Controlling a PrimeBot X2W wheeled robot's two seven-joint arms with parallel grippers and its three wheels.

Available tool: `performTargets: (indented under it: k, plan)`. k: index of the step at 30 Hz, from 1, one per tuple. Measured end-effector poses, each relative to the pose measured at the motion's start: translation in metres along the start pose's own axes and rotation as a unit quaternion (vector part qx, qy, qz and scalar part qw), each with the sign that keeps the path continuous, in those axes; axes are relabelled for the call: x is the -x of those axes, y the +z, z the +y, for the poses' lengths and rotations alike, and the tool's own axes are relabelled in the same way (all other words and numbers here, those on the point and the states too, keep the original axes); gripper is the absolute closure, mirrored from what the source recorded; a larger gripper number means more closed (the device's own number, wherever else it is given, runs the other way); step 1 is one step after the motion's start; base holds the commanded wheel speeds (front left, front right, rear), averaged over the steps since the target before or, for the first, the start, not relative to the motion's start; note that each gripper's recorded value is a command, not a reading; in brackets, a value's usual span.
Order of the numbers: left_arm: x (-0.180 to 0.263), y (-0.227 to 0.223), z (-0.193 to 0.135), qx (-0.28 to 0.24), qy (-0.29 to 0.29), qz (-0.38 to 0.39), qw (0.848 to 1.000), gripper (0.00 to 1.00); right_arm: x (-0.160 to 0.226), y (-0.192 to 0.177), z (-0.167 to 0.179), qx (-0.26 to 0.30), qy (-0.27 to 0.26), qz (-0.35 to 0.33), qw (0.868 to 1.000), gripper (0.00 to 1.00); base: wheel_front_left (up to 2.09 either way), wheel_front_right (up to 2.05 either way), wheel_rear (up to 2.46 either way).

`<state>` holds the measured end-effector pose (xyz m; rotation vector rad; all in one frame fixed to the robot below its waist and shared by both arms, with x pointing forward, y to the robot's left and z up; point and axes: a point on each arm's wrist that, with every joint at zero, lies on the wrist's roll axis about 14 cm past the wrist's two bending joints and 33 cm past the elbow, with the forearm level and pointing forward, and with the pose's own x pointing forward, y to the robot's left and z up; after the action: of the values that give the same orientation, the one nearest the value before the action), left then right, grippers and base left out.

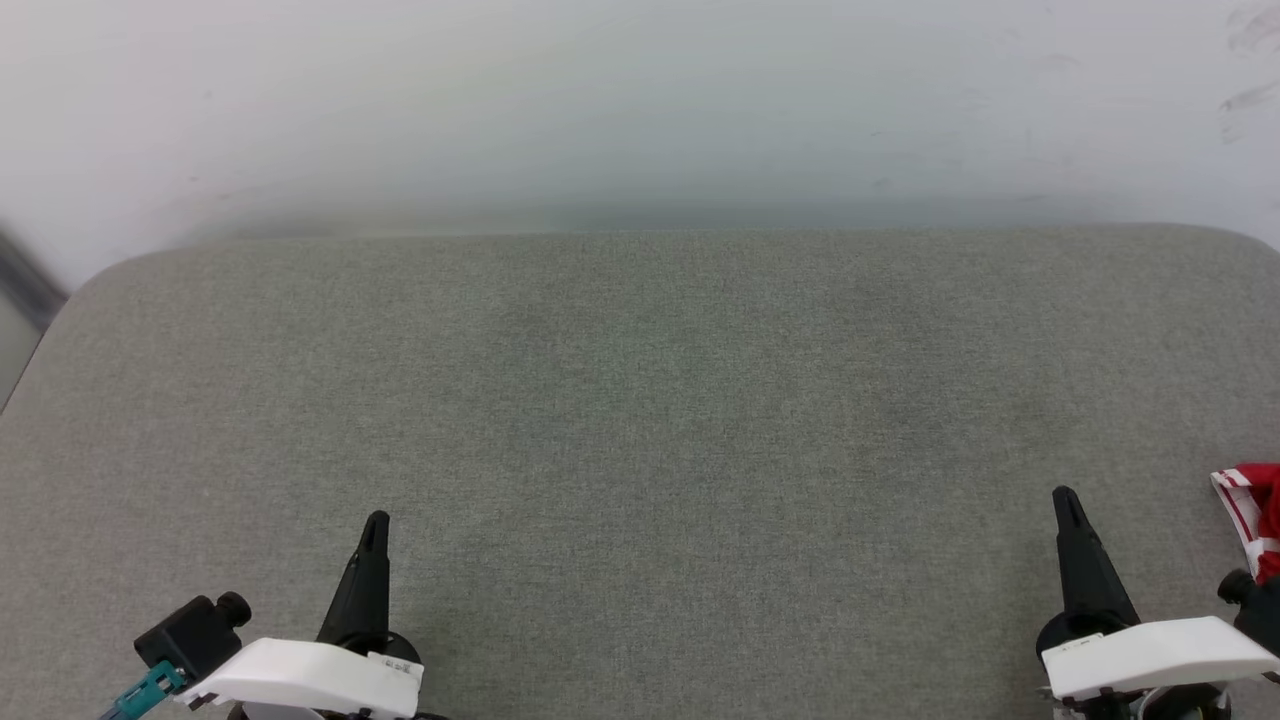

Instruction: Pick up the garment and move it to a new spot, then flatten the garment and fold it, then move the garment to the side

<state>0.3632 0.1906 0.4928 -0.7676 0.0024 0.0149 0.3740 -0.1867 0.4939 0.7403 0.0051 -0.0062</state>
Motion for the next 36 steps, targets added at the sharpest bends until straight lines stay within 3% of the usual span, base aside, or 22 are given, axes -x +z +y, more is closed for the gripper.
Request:
performTargets:
  k: [15,36]
  plan:
    - [-0.005,0.003,0.004,0.091,0.012,0.002,0.996,1.00,-0.004,0.003,-0.002,-0.095,-0.009,0.002,0.995,1.00,0.00,0.00,0.00]
    - [-0.012,0.006,0.004,0.197,0.015,0.004,0.980,1.00,-0.007,0.005,-0.005,-0.206,-0.015,0.006,0.979,1.00,0.00,0.00,0.00]
